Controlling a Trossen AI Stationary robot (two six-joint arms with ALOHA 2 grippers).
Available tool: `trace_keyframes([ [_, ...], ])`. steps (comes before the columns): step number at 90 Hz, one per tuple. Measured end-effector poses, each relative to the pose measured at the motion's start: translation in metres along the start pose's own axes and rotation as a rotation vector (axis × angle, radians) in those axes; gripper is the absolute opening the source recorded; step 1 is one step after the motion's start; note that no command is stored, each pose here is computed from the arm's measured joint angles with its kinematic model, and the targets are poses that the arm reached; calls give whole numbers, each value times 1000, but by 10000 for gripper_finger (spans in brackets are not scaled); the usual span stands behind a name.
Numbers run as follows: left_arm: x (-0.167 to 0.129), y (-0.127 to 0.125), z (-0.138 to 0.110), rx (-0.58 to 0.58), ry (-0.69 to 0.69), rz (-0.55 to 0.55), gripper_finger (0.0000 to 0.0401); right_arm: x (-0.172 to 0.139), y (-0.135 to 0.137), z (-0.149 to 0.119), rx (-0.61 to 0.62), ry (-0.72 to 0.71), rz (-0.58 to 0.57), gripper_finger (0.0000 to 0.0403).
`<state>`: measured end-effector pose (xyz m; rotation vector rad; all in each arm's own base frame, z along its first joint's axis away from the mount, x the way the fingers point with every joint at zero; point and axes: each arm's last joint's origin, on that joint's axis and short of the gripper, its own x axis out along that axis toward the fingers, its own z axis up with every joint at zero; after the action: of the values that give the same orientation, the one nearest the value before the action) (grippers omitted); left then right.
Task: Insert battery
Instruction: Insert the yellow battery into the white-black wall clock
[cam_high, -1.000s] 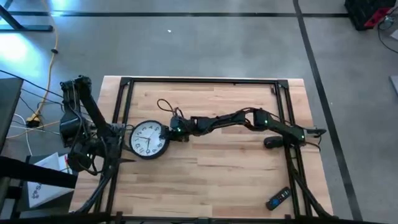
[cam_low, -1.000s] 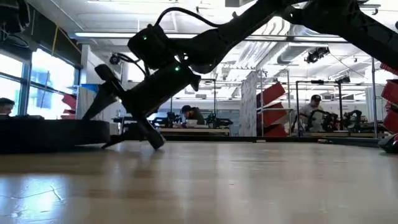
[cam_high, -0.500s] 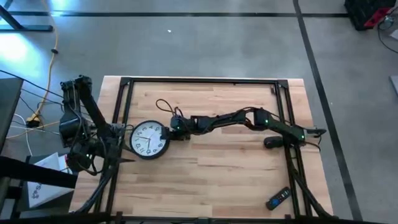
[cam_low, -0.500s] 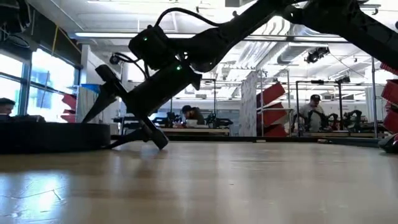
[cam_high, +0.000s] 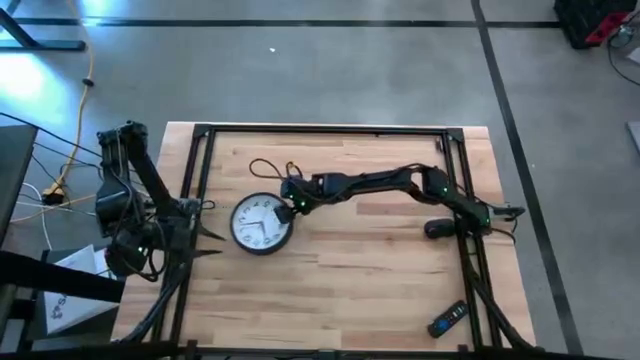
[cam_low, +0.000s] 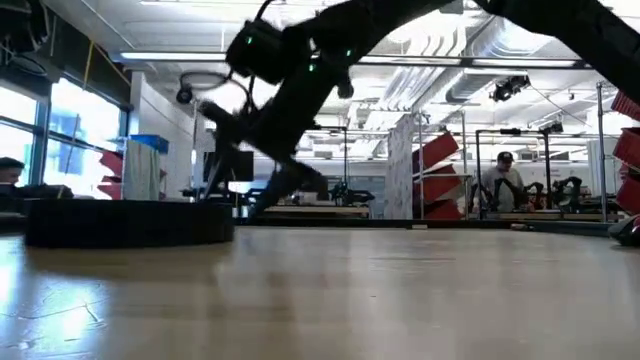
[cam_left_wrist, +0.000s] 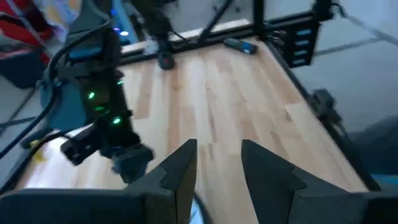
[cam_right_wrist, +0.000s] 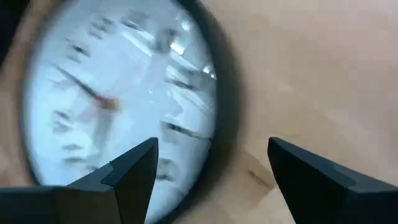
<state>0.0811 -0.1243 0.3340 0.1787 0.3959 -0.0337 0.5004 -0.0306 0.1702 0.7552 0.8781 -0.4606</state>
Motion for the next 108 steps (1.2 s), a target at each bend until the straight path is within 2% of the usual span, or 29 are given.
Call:
trace_keyframes([
  [11, 7, 4, 2, -30, 0, 72, 110, -26, 11, 6, -109, -103, -27, 273],
  [19, 14, 9, 3, -61, 11, 121, 110, -46, 13, 8, -190, -142, -95, 273],
  [31, 26, 14, 4, -81, 50, 185, 110, -62, 4, -4, -352, -38, -187, 272],
  [36, 32, 16, 5, -89, 68, 214, 110, -65, 0, -13, -429, 26, -169, 272],
  [44, 42, 19, 5, -96, 97, 263, 110, -62, -8, -34, -553, 108, -144, 272],
  [53, 53, 22, 4, -86, 132, 310, 110, -44, -18, -56, -660, 153, -135, 272],
  [60, 61, 26, 4, -92, 162, 334, 110, -26, -25, -68, -695, 124, -112, 272],
  [76, 75, 35, 4, -125, 209, 386, 110, -13, -25, -69, -740, -52, -29, 272],
  [99, 87, 46, 3, -157, 249, 444, 110, 12, -33, -73, -821, -41, 34, 272],
  [108, 91, 47, 4, -159, 250, 442, 110, 19, -30, -72, -835, -94, 61, 272],
])
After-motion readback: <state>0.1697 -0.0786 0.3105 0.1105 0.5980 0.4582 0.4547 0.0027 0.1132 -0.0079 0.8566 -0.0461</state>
